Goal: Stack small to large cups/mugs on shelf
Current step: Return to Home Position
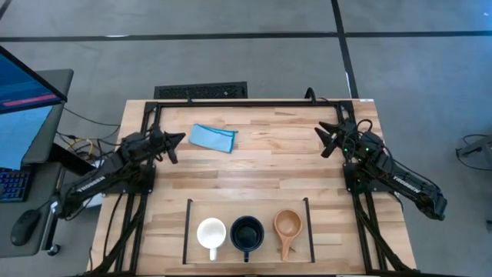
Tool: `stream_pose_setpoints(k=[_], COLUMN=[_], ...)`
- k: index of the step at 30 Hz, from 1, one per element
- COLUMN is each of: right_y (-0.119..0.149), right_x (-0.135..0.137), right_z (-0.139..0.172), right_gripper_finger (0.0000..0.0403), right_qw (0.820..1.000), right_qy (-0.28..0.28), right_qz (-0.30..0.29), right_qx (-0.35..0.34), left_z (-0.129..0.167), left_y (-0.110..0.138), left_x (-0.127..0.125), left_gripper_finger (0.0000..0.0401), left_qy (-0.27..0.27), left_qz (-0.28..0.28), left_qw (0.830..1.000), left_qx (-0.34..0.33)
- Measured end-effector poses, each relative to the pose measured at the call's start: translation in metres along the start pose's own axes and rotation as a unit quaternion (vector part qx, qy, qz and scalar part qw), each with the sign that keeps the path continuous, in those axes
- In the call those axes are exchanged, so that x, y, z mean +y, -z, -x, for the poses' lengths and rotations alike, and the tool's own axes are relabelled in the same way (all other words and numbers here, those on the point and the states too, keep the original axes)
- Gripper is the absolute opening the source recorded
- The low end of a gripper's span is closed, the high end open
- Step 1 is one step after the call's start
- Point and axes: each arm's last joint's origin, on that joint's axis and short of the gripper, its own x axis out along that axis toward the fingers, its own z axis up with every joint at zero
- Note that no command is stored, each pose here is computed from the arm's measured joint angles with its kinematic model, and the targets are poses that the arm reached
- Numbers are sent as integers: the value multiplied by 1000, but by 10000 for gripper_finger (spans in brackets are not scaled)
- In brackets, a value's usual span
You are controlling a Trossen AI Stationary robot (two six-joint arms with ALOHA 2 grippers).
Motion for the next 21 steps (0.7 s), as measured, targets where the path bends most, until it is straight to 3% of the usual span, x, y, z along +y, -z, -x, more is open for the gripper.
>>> stream_pose_setpoints(k=[9,21], right_y=[0,0], right_x=[0,0], right_z=[0,0], right_gripper_finger=[186,186], right_qw=[1000,1000], right_qy=[0,0], right_qz=[0,0], right_qx=[0,0], left_z=[3,3], left_y=[-1,-1], left_x=[-8,-9], left_gripper_finger=[0,0], left_qy=[65,63], left_qz=[23,48], left_qw=[998,997], left_qx=[-7,-6])
